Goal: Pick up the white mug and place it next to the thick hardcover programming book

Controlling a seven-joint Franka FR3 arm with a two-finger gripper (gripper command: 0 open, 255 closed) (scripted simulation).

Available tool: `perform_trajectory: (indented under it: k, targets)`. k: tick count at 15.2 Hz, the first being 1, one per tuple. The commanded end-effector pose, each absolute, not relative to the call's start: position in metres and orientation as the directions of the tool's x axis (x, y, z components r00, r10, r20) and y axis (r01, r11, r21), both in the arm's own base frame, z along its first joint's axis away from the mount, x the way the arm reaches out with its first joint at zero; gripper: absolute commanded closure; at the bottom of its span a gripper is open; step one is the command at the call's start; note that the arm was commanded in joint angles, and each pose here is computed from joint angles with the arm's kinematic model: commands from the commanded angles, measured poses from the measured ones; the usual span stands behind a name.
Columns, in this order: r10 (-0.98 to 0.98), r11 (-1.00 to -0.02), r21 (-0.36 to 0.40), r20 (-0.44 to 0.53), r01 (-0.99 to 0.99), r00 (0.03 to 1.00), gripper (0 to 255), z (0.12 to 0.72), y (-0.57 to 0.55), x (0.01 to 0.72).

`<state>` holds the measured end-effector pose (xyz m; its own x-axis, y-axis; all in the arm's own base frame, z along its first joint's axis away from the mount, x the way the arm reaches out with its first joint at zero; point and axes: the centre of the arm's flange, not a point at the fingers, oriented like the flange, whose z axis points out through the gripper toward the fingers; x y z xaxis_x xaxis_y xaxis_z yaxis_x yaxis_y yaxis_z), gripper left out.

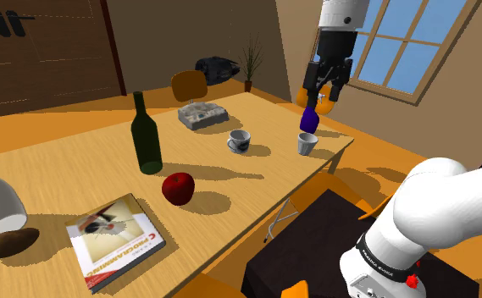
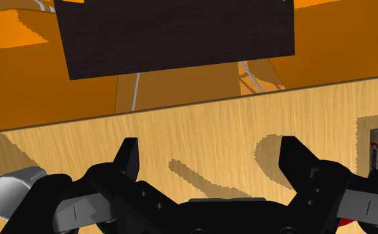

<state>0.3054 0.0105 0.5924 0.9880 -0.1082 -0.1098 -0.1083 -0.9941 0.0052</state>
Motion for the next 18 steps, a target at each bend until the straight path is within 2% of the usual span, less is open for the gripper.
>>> perform_trajectory:
  k: [1, 18]
  targets:
    - [-0.108, -0.994, 0.005, -0.11, -0.108, 0.988, 0, 0.592, 0.011, 0.305]
    - [-0.06, -0.998, -0.02, -0.093, -0.062, 0.994, 0, 0.458, -0.071, 0.464]
